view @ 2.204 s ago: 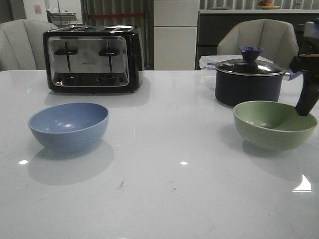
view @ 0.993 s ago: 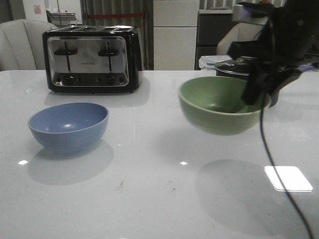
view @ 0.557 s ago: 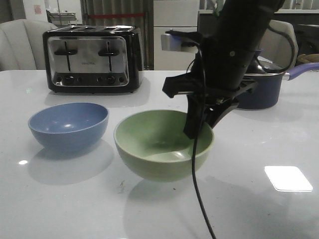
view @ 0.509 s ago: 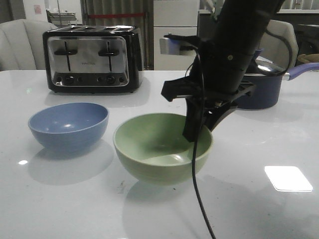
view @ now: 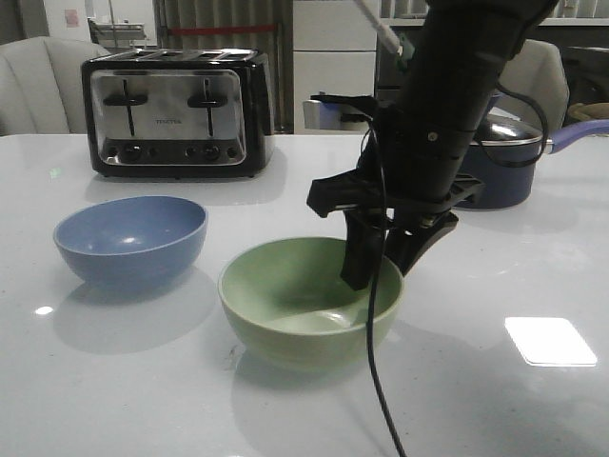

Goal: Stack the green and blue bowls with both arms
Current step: 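Carry the green bowl toward the blue bowl and set it down, then open the right gripper and lift it away from the green bowl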

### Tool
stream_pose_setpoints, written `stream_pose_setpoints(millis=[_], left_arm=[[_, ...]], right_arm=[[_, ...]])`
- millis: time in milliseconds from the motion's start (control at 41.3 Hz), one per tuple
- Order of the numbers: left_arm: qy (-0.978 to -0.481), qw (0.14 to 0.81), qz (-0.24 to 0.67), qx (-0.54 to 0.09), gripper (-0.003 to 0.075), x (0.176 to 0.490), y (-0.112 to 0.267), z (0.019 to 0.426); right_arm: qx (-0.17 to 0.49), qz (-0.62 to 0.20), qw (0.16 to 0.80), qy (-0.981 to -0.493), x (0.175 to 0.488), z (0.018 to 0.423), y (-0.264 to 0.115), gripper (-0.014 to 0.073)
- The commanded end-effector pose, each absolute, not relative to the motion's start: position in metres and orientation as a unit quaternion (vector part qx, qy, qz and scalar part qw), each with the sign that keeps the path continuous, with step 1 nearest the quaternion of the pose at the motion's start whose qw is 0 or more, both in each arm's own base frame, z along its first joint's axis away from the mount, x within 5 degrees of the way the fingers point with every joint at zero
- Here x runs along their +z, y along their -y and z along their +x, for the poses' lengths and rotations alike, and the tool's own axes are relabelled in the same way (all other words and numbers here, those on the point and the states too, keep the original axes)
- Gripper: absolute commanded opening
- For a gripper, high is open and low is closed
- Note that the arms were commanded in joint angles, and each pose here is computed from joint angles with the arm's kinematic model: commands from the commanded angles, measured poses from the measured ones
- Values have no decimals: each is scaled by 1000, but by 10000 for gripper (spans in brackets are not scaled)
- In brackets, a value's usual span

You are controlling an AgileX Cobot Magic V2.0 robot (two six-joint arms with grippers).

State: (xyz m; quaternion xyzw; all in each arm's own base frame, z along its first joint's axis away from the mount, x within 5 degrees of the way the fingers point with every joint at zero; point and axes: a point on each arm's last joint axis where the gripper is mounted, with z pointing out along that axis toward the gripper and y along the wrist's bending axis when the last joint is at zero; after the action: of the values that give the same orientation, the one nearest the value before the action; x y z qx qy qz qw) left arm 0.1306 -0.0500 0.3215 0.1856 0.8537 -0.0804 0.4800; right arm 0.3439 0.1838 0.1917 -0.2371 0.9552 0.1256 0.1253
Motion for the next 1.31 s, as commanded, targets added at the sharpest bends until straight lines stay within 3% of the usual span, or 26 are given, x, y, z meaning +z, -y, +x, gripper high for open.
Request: stream_pose_setpoints(millis=[0, 291, 484, 1041, 1283], left_arm=[[-829, 522, 180, -90, 580, 336, 52, 134], [-830, 521, 181, -89, 580, 335, 52, 134], [-830, 521, 181, -89, 580, 335, 52, 134], [-823, 531, 179, -91, 580, 337, 53, 135], [-855, 477, 190, -75, 580, 325, 59, 156]], right_arm=[[143, -239, 200, -939, 242, 341, -182, 406], [157, -234, 299, -912, 301, 295, -159, 406], [156, -239, 362, -888, 321, 248, -135, 406], [169, -237, 449, -845, 325, 135, -80, 406], [173, -237, 470, -833, 324, 115, -71, 406]])
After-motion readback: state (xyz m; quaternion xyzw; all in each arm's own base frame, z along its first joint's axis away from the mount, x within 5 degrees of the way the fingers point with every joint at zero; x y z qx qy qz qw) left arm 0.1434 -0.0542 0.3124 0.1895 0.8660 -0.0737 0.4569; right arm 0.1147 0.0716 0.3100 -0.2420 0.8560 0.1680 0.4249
